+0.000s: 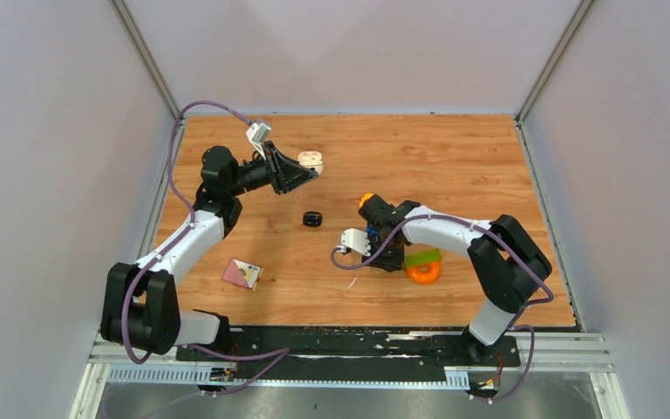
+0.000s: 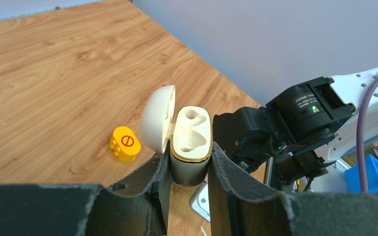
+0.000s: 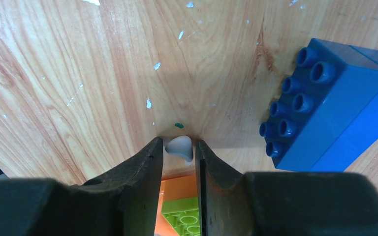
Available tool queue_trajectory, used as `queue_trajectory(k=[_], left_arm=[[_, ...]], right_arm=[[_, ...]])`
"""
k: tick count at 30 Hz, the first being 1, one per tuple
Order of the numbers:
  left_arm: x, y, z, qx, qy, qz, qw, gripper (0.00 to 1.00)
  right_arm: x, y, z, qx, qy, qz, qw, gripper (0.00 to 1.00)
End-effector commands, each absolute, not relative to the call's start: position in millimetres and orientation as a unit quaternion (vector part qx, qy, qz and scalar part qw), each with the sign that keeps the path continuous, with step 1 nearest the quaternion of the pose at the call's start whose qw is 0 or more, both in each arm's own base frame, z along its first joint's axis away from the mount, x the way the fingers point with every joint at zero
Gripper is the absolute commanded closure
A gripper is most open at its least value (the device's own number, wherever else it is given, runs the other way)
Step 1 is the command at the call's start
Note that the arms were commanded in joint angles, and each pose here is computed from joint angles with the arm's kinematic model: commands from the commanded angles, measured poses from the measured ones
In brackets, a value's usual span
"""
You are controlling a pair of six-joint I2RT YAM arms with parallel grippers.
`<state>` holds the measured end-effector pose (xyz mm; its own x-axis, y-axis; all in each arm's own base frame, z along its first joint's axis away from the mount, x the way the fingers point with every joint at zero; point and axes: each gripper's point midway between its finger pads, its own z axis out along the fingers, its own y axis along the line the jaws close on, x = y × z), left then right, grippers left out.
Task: Insert the wireless bluetooth earbuds into the charging case
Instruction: Pick up the left earbud from the center of the board.
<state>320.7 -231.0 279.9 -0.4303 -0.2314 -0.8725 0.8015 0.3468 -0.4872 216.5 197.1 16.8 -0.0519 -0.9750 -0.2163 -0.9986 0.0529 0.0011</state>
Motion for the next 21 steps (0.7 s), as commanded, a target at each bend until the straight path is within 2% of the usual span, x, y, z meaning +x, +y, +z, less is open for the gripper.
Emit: queue_trajectory(k=[1, 9, 21], left_arm=[[324.8, -231.5, 299.1, 0.232, 0.640, -0.521, 0.514, 1.00], [325.6, -231.6, 299.0, 0.230, 0.640, -0.522, 0.514, 1.00], [325.9, -231.6, 299.1, 0.230, 0.640, -0.522, 0.514, 1.00]], right_arm=[[221.3, 198.5, 13.9, -0.698, 0.708, 0.057, 0.092, 0.69], [224.2, 201.8, 14.0, -0.700, 0.705, 0.054, 0.100, 0.78], [225.2, 212.8, 13.8, -0.685, 0.718, 0.070, 0.099, 0.74]])
